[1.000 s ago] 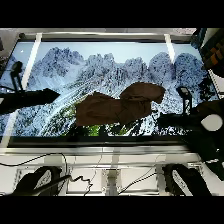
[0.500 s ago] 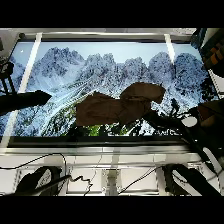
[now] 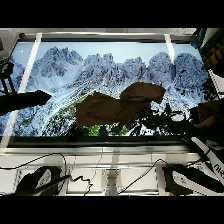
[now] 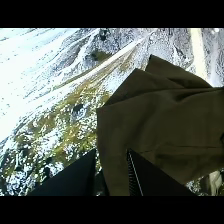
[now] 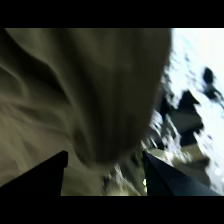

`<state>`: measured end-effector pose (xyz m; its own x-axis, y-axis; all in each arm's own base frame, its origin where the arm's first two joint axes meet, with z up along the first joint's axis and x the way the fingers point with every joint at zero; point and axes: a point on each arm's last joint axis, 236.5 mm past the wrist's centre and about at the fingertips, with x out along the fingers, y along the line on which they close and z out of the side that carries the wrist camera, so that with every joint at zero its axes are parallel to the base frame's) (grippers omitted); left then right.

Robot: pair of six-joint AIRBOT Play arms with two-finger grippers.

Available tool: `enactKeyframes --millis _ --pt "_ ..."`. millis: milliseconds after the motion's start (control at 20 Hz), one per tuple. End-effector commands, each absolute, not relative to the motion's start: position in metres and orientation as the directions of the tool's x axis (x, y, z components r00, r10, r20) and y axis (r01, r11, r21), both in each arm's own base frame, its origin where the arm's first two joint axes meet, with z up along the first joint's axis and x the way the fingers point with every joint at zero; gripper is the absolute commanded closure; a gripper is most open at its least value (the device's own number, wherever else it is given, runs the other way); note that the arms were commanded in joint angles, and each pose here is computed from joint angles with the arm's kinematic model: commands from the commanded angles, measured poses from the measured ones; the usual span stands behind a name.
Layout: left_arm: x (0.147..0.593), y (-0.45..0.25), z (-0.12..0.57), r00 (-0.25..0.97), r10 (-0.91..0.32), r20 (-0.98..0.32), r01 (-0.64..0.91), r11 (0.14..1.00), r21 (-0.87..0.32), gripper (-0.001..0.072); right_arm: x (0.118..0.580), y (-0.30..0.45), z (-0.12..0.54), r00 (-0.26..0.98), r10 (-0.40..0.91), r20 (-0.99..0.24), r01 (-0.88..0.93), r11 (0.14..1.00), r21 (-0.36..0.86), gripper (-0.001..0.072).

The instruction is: Fold the clothes and pants, and hang the long-sleeved shirts on hangers.

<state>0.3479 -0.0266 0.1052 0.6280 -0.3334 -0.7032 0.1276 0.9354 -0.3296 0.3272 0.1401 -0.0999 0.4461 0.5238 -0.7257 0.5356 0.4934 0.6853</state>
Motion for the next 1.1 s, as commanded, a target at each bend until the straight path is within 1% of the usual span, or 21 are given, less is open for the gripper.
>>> enactKeyframes --millis 0,100,150,400,450,500,550,650,750,800,850,900,950,1000,1050 --pt "0.348 -0.026 0.105 0.628 -0.332 -0.703 0.127 0.936 -0.329 0.0494 0.353 0.142 -0.087 0.511 0.495 -0.703 0.505 0.489 0.711 0.0265" --pt "0.348 -0.026 0.105 0.629 -0.332 -0.703 0.127 0.936 -0.329 0.0495 0.363 0.143 -0.077 0.526 0.494 -0.692 0.473 0.506 0.721 0.0486" --pt "0.348 -0.026 0.105 0.628 -0.332 -0.703 0.127 0.936 -0.329 0.0495 0.364 0.146 -0.073 0.519 0.507 -0.688 0.458 0.514 0.725 0.0540" --pt "0.348 -0.026 0.105 0.628 -0.332 -0.703 0.127 0.936 -0.329 0.0494 0.361 0.168 -0.052 0.469 0.595 -0.653 0.413 0.505 0.758 0.0546" --pt "0.348 -0.026 0.105 0.628 -0.332 -0.703 0.127 0.936 -0.329 0.0495 0.362 0.170 -0.048 0.466 0.604 -0.646 0.404 0.505 0.763 0.0644" --pt "0.348 -0.026 0.105 0.628 -0.332 -0.704 0.127 0.936 -0.329 0.0495 0.365 0.171 -0.044 0.470 0.608 -0.640 0.393 0.505 0.768 0.0694" --pt "0.348 -0.026 0.105 0.628 -0.332 -0.704 0.127 0.936 -0.329 0.0495 0.367 0.173 -0.038 0.472 0.615 -0.632 0.377 0.507 0.775 0.0694" --pt "0.348 -0.024 0.103 0.624 -0.325 -0.711 0.124 0.939 -0.321 0.0506 0.372 0.179 -0.022 0.471 0.639 -0.608 0.289 0.539 0.791 0.0695" --pt "0.340 -0.018 0.081 0.575 -0.305 -0.759 0.111 0.948 -0.297 0.0587 0.380 0.182 -0.001 0.494 0.649 -0.578 0.197 0.564 0.802 0.0695" --pt "0.330 -0.020 0.060 0.522 -0.315 -0.793 0.100 0.945 -0.310 0.0582 0.384 0.182 0.010 0.507 0.652 -0.564 0.167 0.568 0.806 0.0695" --pt "0.318 -0.026 0.037 0.467 -0.340 -0.816 0.083 0.936 -0.342 0.0546 0.387 0.182 0.019 0.518 0.649 -0.556 0.141 0.577 0.805 0.0695" --pt "0.305 -0.033 0.014 0.413 -0.370 -0.832 0.059 0.922 -0.382 0.0373 0.390 0.182 0.025 0.525 0.648 -0.552 0.120 0.586 0.802 0.0694" --pt "0.289 -0.042 -0.010 0.357 -0.403 -0.843 0.026 0.906 -0.423 0.0142 0.391 0.181 0.030 0.530 0.644 -0.552 0.101 0.599 0.794 0.0695" --pt "0.274 -0.048 -0.032 0.303 -0.428 -0.852 -0.007 0.892 -0.451 0.0070 0.392 0.180 0.032 0.532 0.640 -0.555 0.087 0.611 0.787 0.0694" --pt "0.261 -0.053 -0.049 0.258 -0.445 -0.858 -0.022 0.885 -0.466 0.0070 0.393 0.179 0.032 0.532 0.637 -0.558 0.080 0.619 0.782 0.0694"
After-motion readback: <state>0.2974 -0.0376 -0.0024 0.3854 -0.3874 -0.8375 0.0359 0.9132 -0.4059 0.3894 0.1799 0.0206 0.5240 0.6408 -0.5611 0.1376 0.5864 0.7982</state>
